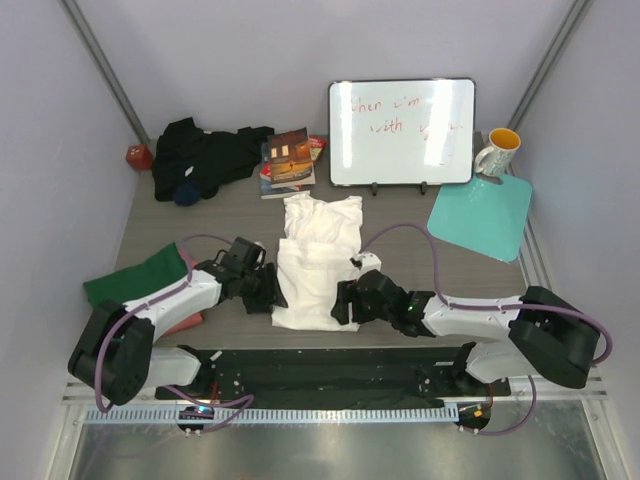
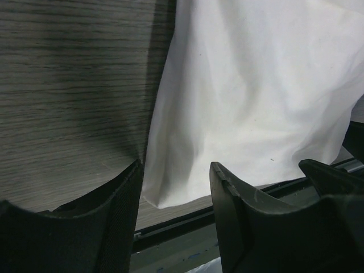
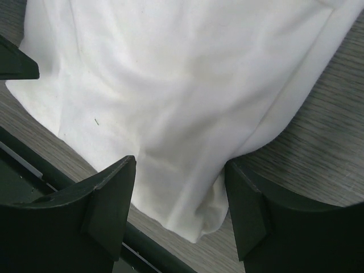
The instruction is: Fold and stack the t-shirts
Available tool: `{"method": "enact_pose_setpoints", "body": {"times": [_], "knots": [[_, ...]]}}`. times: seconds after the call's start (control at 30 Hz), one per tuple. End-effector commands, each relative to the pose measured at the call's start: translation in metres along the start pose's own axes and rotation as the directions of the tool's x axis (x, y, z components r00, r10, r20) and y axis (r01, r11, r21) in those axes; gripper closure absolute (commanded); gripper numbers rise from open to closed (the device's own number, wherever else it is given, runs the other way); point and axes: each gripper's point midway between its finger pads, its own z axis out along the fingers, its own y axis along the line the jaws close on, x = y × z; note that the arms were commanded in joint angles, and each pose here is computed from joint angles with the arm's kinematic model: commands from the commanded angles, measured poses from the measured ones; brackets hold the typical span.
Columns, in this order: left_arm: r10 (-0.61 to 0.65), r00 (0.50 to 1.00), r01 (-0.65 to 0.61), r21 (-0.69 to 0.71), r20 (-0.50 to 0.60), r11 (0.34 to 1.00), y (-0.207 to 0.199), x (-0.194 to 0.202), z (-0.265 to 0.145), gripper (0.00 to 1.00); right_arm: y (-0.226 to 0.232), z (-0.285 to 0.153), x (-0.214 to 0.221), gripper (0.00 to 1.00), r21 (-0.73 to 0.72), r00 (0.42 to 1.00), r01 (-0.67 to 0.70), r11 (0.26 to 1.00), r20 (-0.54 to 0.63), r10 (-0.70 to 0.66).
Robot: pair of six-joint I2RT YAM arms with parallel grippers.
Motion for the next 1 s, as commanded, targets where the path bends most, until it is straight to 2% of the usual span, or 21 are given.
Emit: {"method": "enact_pose_setpoints", "body": {"times": [0.0,0.37,0.53,0.77,0.87,0.9,0.93,0.97], "knots": [[-0.001,1.000,0.001,-0.007,0.006,1.000,0.003,0.002,0.004,0.48,-0.026,-0.005,0.025,0.31,0.089,0.998,-0.007,0.996,-0.067,0.013],[-0.003,0.998,0.004,0.008,-0.059,1.000,0.003,0.016,0.013,0.49,-0.044,-0.027,0.041,0.31,0.155,0.992,-0.071,0.985,-0.092,0.086],[-0.015,0.996,0.014,-0.015,-0.084,1.000,0.010,0.024,0.017,0.49,-0.044,-0.023,0.059,0.31,0.132,0.984,-0.094,0.987,-0.141,0.112],[-0.027,0.996,0.024,-0.033,-0.084,0.999,0.016,0.030,0.019,0.49,-0.034,-0.006,0.061,0.31,0.091,0.981,-0.102,0.991,-0.154,0.115],[-0.029,0.996,0.026,-0.036,-0.082,0.999,0.017,0.031,0.019,0.63,-0.035,0.000,0.066,0.35,0.097,0.978,-0.099,0.990,-0.174,0.114],[-0.029,0.996,0.026,-0.038,-0.085,0.999,0.018,0.032,0.019,0.80,-0.033,0.000,0.066,0.41,0.095,0.978,-0.097,0.991,-0.176,0.113],[-0.028,0.996,0.025,-0.035,-0.088,0.999,0.017,0.032,0.019,0.92,-0.034,0.000,0.067,0.48,0.095,0.978,-0.094,0.991,-0.176,0.110],[-0.030,0.996,0.027,-0.037,-0.088,0.999,0.017,0.032,0.018,1.00,-0.033,-0.001,0.067,0.57,0.094,0.978,-0.095,0.991,-0.176,0.111]]}}
